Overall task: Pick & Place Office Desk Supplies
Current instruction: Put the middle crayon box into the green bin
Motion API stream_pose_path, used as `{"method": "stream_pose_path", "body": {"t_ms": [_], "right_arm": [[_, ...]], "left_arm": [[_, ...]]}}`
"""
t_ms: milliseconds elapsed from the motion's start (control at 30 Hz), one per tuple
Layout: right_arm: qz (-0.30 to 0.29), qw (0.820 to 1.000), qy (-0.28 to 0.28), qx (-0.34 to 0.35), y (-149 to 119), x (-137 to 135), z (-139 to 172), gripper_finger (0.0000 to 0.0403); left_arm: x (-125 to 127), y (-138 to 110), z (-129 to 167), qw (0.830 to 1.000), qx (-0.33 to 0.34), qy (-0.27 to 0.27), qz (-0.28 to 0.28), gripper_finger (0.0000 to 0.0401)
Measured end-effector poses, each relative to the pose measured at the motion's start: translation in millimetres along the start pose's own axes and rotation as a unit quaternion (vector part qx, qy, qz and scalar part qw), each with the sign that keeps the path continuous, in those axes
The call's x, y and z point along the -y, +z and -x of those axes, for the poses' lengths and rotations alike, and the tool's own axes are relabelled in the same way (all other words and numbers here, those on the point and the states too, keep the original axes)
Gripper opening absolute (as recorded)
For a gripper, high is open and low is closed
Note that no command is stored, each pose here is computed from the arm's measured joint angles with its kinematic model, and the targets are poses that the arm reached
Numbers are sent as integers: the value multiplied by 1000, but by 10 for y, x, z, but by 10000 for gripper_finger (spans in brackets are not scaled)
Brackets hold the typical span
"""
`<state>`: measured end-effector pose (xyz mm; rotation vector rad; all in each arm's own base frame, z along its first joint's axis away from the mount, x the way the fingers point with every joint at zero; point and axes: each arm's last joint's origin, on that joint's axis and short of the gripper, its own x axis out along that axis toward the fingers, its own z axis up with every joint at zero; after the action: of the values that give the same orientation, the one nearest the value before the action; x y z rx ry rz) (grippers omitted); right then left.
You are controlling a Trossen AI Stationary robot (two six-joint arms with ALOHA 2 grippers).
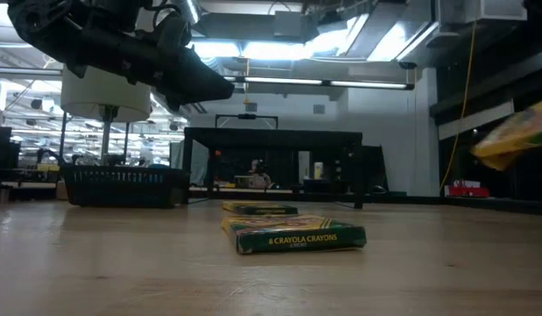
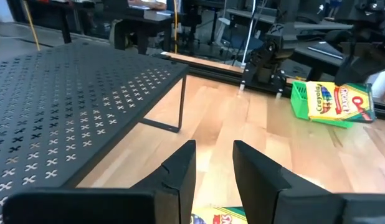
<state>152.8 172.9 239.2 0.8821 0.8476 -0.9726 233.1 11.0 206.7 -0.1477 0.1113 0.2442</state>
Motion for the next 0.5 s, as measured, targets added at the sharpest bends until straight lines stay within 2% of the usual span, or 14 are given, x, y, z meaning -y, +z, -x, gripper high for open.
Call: {"method": "stream_pose_path", "body": {"t_ms": [333, 500], "right_arm": [[24, 999, -23, 9, -2, 97, 54, 0], [49, 998, -40, 25, 48, 125, 218, 0]], "left_arm": [[3, -1, 0, 1000, -1, -5, 0, 104], [4, -2, 0, 1000, -2, -8, 1, 104]]}}
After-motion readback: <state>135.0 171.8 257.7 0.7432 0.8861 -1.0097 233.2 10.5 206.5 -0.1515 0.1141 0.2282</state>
